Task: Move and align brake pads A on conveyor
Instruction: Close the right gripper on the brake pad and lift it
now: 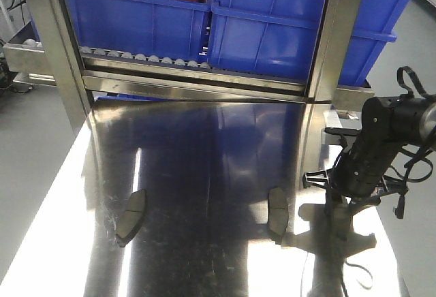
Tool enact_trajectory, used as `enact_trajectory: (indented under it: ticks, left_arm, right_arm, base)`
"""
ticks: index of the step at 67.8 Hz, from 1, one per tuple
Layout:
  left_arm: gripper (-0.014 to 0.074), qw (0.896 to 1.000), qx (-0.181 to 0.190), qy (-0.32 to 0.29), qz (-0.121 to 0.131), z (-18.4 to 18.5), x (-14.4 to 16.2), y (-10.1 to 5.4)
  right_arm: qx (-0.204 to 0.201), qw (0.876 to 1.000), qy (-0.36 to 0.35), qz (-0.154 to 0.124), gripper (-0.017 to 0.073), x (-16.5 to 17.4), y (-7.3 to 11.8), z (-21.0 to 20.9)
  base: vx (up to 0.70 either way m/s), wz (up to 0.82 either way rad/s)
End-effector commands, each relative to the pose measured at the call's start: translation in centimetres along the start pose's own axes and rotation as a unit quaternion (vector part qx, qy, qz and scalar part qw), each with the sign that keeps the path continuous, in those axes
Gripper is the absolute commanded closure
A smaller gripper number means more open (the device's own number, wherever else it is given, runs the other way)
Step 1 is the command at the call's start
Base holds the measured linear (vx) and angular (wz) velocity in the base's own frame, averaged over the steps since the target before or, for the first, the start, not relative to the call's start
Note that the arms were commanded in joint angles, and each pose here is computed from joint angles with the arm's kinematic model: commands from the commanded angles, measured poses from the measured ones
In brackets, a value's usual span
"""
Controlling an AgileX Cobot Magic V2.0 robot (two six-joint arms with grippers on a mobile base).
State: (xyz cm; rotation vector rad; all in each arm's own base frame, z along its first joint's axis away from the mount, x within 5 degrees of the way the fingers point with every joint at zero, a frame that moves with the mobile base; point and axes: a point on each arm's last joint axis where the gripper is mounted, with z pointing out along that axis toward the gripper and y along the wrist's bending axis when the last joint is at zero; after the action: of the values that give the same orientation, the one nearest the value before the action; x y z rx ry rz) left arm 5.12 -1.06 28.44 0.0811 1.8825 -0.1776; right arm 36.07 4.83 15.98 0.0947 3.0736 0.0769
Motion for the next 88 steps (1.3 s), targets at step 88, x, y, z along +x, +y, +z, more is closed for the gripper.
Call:
enact_trajectory:
  ticks: [88]
  left_arm:
    - [0.0600, 0.999, 0.006, -0.053, -0.009, -0.3, -1.5, -0.1]
  right_arm:
    - [-0.043, 0.843, -0.530, -0.084, 0.0564, 18.7, -3.1, -16.6]
  base:
    - [0.00, 0.00]
